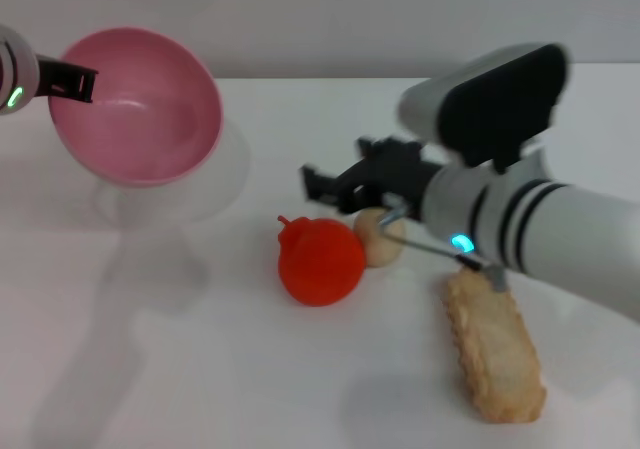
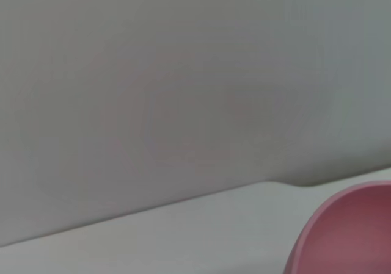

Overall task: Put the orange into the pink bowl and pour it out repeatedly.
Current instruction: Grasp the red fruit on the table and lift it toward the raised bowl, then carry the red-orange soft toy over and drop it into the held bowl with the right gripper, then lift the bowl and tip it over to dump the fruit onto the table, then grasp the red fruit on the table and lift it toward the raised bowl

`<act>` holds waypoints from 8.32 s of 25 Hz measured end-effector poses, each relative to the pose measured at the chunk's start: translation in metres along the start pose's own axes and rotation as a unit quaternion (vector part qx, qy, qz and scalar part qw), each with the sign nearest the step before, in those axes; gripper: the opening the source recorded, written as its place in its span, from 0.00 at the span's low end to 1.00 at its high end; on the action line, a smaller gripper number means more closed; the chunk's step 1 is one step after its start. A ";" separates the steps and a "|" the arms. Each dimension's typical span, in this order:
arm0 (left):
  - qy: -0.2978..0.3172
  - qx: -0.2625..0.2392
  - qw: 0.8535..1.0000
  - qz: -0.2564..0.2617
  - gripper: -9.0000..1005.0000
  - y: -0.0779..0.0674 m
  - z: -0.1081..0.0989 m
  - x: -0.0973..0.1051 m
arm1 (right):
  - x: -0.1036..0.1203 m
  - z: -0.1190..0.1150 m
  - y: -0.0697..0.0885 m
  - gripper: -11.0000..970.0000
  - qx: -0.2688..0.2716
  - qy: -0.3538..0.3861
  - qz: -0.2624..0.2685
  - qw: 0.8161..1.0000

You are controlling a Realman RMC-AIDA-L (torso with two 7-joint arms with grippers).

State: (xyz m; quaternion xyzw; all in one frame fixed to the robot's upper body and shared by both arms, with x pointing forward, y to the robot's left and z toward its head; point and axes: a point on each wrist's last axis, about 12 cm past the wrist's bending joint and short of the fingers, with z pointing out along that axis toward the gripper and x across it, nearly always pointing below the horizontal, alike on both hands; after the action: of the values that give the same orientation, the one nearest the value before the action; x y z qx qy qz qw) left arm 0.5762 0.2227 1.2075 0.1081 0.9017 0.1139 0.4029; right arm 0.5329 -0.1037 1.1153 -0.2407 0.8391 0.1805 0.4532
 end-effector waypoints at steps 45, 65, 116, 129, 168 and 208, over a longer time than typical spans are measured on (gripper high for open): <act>0.008 0.007 0.999 0.041 0.05 -0.007 0.010 -0.004 | 0.023 0.026 0.024 0.43 -0.062 0.090 0.005 0.994; 0.031 0.036 0.998 0.047 0.05 -0.019 0.023 0.009 | -0.041 -0.030 0.041 0.12 -0.040 -0.010 -0.070 0.997; -0.010 0.147 0.981 0.124 0.05 -0.068 -0.002 0.001 | 0.040 -0.067 -0.034 0.66 0.116 -0.255 -0.230 0.932; -0.067 0.078 0.946 0.306 0.05 -0.106 -0.019 0.007 | 0.060 -0.098 -0.068 0.66 0.192 -0.292 -0.118 0.929; -0.275 -0.148 0.766 0.563 0.05 -0.171 -0.053 0.062 | 0.085 -0.112 -0.107 0.66 0.259 -0.265 -0.026 0.928; 0.036 -0.060 0.997 0.034 0.05 0.000 0.002 0.011 | 0.037 0.020 0.043 0.76 -0.098 0.068 -0.020 0.993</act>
State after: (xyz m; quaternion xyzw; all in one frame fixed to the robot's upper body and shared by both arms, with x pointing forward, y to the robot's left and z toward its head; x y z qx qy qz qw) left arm 0.5704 0.2261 1.1980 0.1103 0.9031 0.1849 0.3716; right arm 0.5046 -0.0672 1.0765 -0.3120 0.8415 0.2357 0.3727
